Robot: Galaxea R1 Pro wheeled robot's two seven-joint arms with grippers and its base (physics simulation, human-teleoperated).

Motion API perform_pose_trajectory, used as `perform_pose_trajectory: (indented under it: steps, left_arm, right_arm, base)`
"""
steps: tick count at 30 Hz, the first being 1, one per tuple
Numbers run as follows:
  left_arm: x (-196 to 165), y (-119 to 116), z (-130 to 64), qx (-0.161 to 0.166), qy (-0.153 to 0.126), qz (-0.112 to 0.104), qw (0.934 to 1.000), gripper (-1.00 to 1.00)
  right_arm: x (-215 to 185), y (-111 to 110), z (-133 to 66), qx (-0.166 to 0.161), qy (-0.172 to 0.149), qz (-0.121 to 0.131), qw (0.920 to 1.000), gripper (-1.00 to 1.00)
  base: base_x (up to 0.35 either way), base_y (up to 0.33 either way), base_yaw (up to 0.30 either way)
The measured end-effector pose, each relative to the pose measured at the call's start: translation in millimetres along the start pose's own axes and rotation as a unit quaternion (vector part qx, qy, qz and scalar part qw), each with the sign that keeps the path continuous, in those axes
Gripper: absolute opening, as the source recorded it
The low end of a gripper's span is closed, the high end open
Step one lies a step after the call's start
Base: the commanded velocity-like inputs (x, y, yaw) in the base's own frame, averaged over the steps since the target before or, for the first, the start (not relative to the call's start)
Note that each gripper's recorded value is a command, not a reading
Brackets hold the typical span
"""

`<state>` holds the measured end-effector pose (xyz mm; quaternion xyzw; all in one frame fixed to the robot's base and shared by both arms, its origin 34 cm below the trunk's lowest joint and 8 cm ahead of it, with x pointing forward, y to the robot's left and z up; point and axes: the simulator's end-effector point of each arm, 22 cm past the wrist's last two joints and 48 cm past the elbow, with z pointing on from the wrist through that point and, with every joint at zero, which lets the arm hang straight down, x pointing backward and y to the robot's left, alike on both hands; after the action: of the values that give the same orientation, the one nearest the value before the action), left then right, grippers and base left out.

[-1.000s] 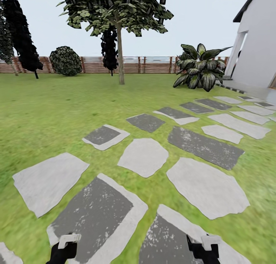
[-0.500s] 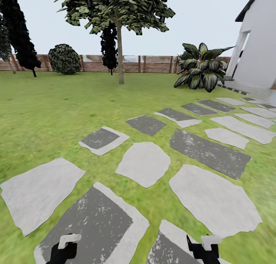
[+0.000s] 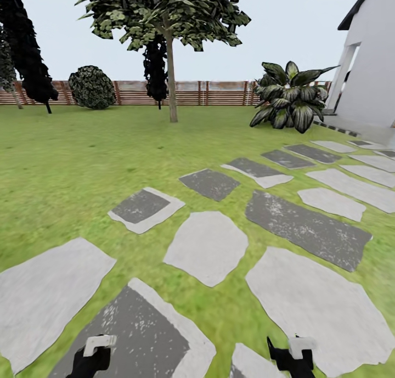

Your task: In the garden, pick up the pesticide atomizer on the floor and spray pesticide onto both trees until each tree trunk is fully covered.

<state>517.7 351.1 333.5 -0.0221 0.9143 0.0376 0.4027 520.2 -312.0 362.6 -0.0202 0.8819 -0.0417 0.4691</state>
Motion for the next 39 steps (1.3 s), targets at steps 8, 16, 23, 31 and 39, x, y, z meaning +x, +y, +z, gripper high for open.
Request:
perform_pose_trajectory:
  steps: [8, 16, 23, 31, 39]
  left_arm:
    - [0.0, 0.2, 0.0, 0.000, 0.000, 0.000, 1.0000, -1.00]
    - [-0.1, 1.1, 0.0, -0.001, 0.000, 0.000, 1.0000, -1.00]
    - [-0.1, 1.4, 0.0, -0.001, 0.000, 0.000, 1.0000, -1.00]
    - [-0.1, 1.5, -0.1, -0.001, 0.000, 0.000, 1.0000, -1.00]
    - [-0.1, 1.4, 0.0, -0.001, 0.000, 0.000, 1.0000, -1.00]
  right_arm:
    - [0.1, 0.1, 0.0, 0.000, 0.000, 0.000, 1.0000, 1.00]
    - [0.1, 0.3, 0.0, -0.001, 0.000, 0.000, 1.0000, 1.00]
    - [0.1, 0.2, 0.0, -0.001, 0.000, 0.000, 1.0000, 1.00]
    - [0.1, 0.3, -0.1, -0.001, 0.000, 0.000, 1.0000, 1.00]
    - [0.2, 0.1, -0.1, 0.000, 0.000, 0.000, 1.0000, 1.00]
  base:
    - [0.339, 0.000, 0.000]
    - [0.339, 0.000, 0.000]
    - [0.339, 0.000, 0.000]
    - [0.339, 0.000, 0.000]
    - [0.339, 0.000, 0.000]
